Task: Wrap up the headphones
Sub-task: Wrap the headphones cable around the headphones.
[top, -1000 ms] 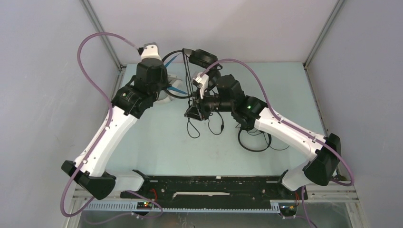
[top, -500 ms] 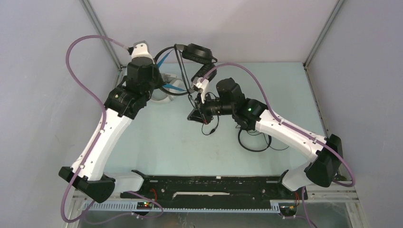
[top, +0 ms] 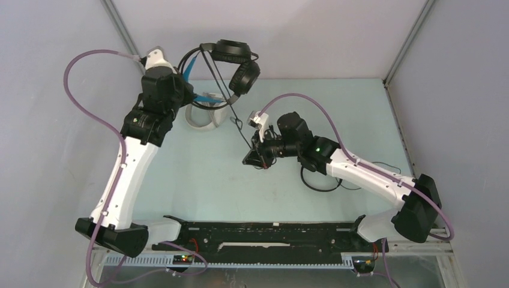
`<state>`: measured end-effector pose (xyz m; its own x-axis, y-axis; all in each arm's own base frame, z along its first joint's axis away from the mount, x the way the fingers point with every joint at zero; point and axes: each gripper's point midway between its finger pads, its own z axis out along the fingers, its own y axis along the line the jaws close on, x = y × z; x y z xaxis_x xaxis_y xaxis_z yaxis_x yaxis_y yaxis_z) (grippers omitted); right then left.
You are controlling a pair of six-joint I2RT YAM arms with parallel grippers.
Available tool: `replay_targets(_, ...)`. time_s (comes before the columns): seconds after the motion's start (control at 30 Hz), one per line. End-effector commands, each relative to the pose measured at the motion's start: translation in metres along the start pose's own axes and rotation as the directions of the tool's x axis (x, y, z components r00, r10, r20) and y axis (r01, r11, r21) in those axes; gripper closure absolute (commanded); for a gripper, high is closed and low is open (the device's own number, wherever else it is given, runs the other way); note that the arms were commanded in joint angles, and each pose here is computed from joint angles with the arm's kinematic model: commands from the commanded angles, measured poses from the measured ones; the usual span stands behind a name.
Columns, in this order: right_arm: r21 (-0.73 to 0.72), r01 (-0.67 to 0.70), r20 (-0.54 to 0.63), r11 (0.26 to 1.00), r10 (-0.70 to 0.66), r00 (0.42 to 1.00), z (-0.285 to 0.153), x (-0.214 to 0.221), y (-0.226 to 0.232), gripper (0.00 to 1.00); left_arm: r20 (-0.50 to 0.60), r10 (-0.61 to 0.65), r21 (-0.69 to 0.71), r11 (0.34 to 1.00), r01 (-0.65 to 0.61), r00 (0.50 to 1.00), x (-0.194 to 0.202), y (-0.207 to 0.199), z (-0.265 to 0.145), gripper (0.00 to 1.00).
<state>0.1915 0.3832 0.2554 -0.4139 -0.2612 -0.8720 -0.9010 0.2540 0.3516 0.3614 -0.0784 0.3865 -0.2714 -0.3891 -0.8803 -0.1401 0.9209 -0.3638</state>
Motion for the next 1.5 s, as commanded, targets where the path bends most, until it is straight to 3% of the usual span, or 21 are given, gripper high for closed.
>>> replay_targets(0.0,-0.027,-0.059,-0.018,0.998,0.058,0.998,-0.001,0.021,0.008,1.0,0.209,-0.203,0.168,0.971,0.169,0.957,-0.078,-0.027,-0.031,1.0)
replay_targets(0.5,0.205,-0.24,-0.145,0.949,0.271,0.952,-0.011,0.126,-0.049,1.0,0.292,-0.298,0.217,0.946,0.241,0.909,-0.13,-0.014,-0.049,1.0)
replay_targets(0.87,0.312,-0.325,-0.158,0.893,0.386,0.909,-0.03,0.161,-0.086,0.99,0.339,-0.35,0.245,0.929,0.277,0.873,-0.161,0.001,-0.064,1.0)
replay_targets(1.47,0.447,-0.381,-0.151,0.809,0.488,0.86,-0.05,0.182,-0.117,0.95,0.395,-0.374,0.238,0.924,0.299,0.839,-0.192,0.025,-0.079,1.0)
